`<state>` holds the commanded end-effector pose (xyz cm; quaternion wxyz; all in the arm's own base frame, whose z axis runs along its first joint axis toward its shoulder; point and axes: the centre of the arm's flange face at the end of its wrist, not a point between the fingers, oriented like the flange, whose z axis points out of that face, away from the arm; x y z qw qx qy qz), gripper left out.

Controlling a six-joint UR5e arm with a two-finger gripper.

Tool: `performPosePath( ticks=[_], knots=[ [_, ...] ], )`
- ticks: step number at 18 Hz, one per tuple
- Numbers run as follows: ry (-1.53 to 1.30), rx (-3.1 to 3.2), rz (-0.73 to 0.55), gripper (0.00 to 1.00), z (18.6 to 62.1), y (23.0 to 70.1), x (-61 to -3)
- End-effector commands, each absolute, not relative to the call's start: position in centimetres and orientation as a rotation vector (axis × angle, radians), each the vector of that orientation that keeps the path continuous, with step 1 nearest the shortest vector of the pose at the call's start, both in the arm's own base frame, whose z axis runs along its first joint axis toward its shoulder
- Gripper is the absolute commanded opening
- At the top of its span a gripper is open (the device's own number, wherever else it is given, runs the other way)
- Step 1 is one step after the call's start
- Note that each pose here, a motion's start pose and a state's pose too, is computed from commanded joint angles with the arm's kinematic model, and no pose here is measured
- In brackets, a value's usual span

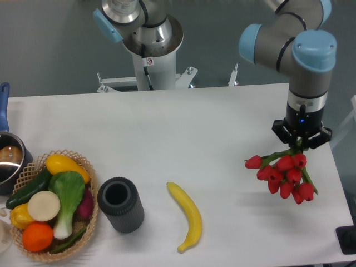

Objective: Place the flowers on the table

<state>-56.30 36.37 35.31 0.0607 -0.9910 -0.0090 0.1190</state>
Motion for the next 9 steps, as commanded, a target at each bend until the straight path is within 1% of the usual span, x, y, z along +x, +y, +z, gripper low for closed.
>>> performPosePath(
  ticks=[3,5,7,9],
  knots=[
    [-0.023,-3.01,0.331,0.0,34.2,36.3,-55.9],
    [-0.002,-3.04,0.302,0.0,32.5,37.2,-55.2],
    [0.065,-3.092,0.288,0.0,30.7,39.4,-53.1],
    [0.087,-3.119,0.248,0.0,28.9,39.8,-51.5]
  ],
)
